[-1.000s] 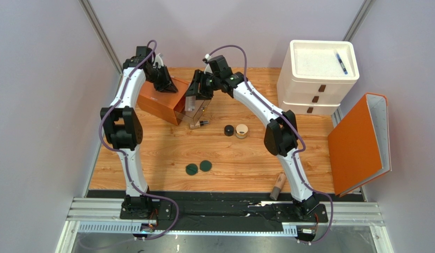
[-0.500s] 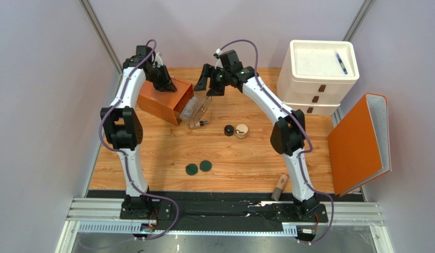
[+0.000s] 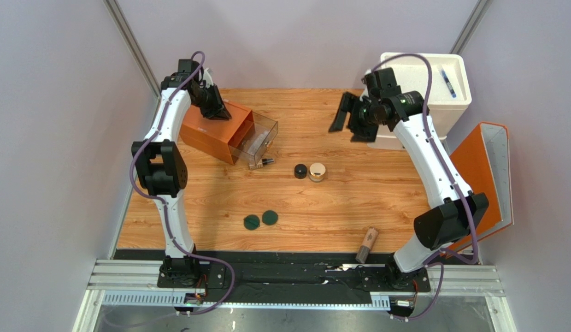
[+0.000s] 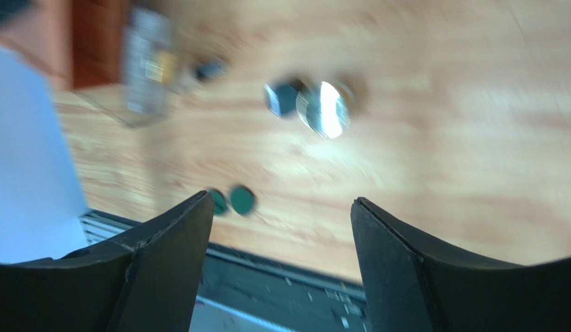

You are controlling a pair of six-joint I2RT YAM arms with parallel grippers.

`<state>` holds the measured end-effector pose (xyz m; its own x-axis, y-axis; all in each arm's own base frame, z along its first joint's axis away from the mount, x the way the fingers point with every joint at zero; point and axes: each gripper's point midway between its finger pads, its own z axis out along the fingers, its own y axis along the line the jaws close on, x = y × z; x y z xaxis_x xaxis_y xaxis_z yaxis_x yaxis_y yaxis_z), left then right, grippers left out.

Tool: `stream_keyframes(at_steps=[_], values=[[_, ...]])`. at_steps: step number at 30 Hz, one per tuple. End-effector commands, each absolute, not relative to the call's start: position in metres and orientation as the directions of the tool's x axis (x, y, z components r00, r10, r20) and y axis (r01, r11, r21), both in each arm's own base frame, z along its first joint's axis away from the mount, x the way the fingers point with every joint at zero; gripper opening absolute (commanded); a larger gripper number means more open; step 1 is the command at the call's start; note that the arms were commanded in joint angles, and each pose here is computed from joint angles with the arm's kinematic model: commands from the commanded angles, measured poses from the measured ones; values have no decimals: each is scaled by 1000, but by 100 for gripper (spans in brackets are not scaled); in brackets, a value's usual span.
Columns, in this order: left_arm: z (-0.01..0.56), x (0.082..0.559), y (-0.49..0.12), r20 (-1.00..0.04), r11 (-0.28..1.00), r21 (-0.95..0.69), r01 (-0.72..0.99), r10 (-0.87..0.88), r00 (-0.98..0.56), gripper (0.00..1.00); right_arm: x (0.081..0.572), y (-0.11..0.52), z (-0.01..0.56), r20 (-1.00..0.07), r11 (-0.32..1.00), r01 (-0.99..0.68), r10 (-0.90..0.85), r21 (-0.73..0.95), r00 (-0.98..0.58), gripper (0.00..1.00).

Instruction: Organize the makeup

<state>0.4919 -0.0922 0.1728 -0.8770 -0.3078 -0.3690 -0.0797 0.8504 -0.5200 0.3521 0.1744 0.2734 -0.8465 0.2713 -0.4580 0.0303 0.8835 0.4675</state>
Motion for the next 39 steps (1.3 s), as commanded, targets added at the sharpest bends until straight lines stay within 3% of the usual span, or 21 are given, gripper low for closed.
stream_keyframes(at_steps=[1,2,8,23,28,39], values=[[208,499,-92,-463,851,-525,-4,-289,-838,22,266,133,202,-99,942,208,241,265,-966,78],[208,499,-92,-463,851,-525,1,-285,-839,22,245,127,187,-11,945,238,247,225,-969,79],[204,498,-94,-456,849,-527,23,-260,-851,22,171,102,141,220,915,376,340,146,-914,81],[199,500,-97,-445,846,-531,49,-229,-866,22,119,91,59,400,845,533,475,40,-783,78],[199,498,-97,-443,846,-531,50,-226,-868,23,117,78,43,374,847,531,500,-25,-781,69],[203,496,-96,-445,847,-530,44,-234,-865,22,132,72,2,395,869,488,476,-77,-786,62]])
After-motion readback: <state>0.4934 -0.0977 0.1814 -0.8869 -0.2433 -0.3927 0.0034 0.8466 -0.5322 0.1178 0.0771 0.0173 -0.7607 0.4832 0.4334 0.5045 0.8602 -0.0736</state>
